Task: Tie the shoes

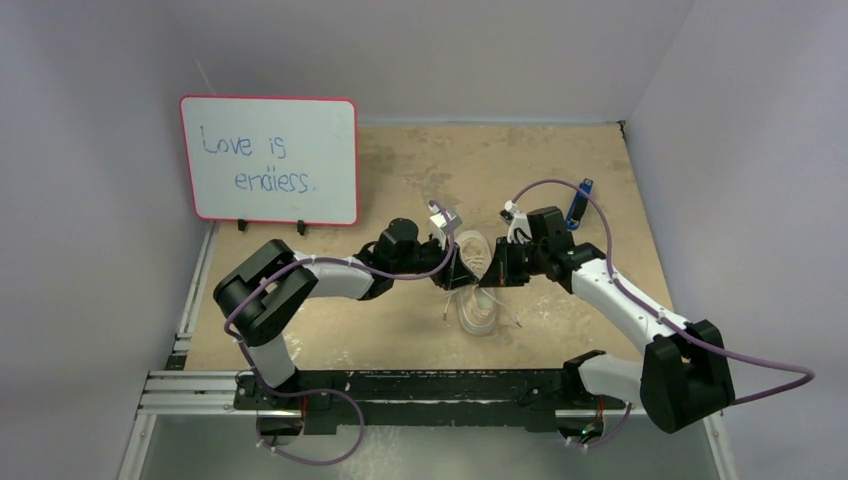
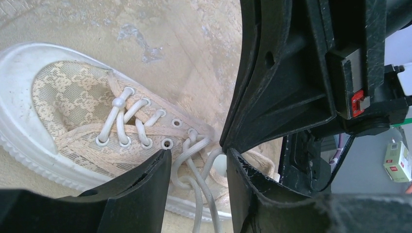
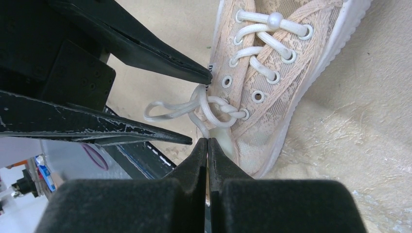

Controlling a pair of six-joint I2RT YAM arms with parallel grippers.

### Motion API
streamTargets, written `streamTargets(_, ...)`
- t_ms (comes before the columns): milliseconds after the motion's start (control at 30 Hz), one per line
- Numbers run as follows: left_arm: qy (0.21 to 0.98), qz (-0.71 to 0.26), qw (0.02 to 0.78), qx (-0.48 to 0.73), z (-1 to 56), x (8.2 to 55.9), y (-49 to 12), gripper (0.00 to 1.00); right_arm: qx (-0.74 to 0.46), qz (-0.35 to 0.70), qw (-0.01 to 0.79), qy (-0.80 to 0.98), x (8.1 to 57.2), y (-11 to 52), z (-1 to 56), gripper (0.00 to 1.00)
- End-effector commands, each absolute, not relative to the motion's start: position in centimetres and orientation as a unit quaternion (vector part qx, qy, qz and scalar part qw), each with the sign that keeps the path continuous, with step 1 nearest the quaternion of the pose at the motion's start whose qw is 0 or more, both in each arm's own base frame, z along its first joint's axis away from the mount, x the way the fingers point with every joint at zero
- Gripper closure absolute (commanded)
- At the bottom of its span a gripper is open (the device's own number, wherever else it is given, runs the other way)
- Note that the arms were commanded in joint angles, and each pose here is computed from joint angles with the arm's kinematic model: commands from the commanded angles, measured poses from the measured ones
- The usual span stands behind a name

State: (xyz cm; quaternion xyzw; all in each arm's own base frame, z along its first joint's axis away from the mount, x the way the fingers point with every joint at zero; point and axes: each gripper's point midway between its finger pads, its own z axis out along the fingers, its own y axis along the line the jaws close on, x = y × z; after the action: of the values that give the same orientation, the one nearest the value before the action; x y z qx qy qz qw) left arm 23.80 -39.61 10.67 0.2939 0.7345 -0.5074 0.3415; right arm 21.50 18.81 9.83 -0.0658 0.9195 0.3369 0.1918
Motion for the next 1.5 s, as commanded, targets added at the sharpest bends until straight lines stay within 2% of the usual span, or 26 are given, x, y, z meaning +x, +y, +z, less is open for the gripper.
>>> streamTargets(0, 0.716, -0.509, 0.355, 0.318, 11.5, 23.8, -39.8, 0.56, -0.069, 0.353, 0.196, 0.912, 21.8, 19.3, 10.1, 1.0)
streamTargets(133, 0.715, -0.509, 0.354, 0.324, 11.3, 23.8, -40.0, 0.66, -0.068, 0.351, 0.196, 0.913, 21.8, 19.2, 10.0, 1.0)
streamTargets(233, 0.714, -0.509, 0.349, 0.331, 11.1, 23.7, -40.1, 0.68, -0.067, 0.35, 0.198, 0.913, 21.8, 19.2, 10.1, 1.0)
streamTargets(400, 0.717, -0.502, 0.345, 0.339, 10.5, 23.4, -39.8, 0.62, -0.066, 0.347, 0.199, 0.914, 21.9, 19.2, 10.0, 1.0)
streamTargets(567, 0.726, -0.473, 0.353, 0.354, 9.8, 23.7, -39.8, 0.77, -0.073, 0.353, 0.199, 0.911, 21.9, 19.3, 10.2, 1.0)
streamTargets(667, 0.728, -0.462, 0.362, 0.354, 9.7, 24.1, -39.8, 0.9, -0.079, 0.361, 0.198, 0.908, 21.8, 19.6, 10.7, 1.0)
streamTargets(733, 0.727, -0.459, 0.368, 0.353, 9.8, 24.4, -39.9, 0.93, -0.087, 0.347, 0.197, 0.913, 21.8, 19.2, 11.1, 0.81)
streamTargets(800, 0.726, -0.459, 0.374, 0.351, 10.1, 24.5, -40.0, 0.97, -0.112, 0.331, 0.217, 0.912, 22.2, 18.7, 12.2, 0.67)
streamTargets(933, 0.722, -0.459, 0.384, 0.348, 10.8, 24.8, -40.0, 1.0, -0.222, 0.289, 0.262, 0.894, 23.5, 17.6, 14.5, 0.55)
streamTargets(1100, 0.715, -0.463, 0.39, 0.35, 11.4, 24.7, -40.0, 1.0, -0.41, 0.285, 0.332, 0.8, 24.5, 18.5, 17.1, 0.57)
streamTargets(1200, 0.71, -0.468, 0.396, 0.346, 11.8, 24.7, -40.2, 1.0, -0.493, 0.274, 0.345, 0.75, 24.3, 18.6, 15.8, 0.57)
streamTargets(1267, 0.708, -0.471, 0.4, 0.342, 12.0, 24.7, -40.2, 1.0, -0.517, 0.289, 0.338, 0.731, 23.8, 19.0, 15.0, 0.62)
streamTargets(1333, 0.705, -0.473, 0.406, 0.338, 12.3, 24.8, -40.1, 1.0, -0.54, 0.302, 0.337, 0.71, 23.5, 19.5, 14.0, 0.73)
streamTargets(1467, 0.701, -0.474, 0.41, 0.34, 12.6, 24.7, -40.1, 1.0, -0.533, 0.293, 0.333, 0.721, 23.7, 19.4, 12.3, 0.81)
